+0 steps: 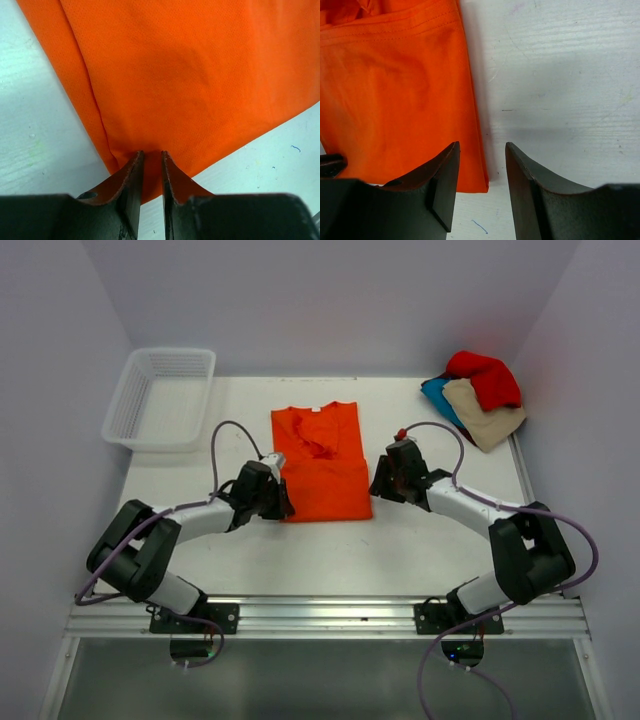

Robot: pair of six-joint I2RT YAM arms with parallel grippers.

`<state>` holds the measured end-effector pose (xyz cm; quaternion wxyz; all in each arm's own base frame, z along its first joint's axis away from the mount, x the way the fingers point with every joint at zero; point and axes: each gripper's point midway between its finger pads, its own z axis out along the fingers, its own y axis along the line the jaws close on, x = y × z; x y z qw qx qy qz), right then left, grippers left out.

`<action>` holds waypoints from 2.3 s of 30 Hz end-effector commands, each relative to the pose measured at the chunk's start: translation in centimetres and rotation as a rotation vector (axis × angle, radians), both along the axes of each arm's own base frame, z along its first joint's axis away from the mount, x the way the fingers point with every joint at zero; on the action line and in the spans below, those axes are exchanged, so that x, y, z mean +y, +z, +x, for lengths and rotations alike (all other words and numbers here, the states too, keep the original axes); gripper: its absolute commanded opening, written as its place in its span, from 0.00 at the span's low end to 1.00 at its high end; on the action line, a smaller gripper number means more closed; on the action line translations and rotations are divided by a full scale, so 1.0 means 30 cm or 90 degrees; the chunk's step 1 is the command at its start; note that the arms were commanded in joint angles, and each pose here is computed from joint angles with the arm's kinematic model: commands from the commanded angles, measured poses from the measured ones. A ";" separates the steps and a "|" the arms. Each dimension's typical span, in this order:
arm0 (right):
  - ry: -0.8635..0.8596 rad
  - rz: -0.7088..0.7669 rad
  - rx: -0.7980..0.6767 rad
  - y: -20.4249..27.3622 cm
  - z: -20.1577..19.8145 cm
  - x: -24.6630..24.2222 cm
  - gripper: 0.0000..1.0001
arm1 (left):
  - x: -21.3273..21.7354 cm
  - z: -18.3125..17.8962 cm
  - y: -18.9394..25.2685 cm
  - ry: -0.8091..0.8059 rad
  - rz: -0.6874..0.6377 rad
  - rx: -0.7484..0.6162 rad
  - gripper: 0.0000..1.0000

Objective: Fold and stack the t-shirts
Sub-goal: Fold the tshirt

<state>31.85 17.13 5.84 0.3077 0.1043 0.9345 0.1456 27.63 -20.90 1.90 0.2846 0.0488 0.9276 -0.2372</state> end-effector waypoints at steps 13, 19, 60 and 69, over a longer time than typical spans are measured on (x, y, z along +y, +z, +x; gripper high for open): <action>0.008 0.024 0.010 -0.011 -0.029 0.014 0.51 | 0.029 -0.307 -0.093 0.041 -0.040 0.091 0.23; 0.042 0.061 0.028 -0.014 -0.119 0.024 0.59 | 0.015 -0.328 0.073 0.048 -0.075 0.009 0.53; 0.072 0.132 0.135 -0.213 -0.361 0.055 0.00 | 0.106 -0.506 -0.223 0.082 -0.029 0.166 0.38; 0.105 0.113 0.116 -0.143 -0.443 0.060 0.00 | 0.104 -0.518 -0.213 0.061 -0.022 0.169 0.00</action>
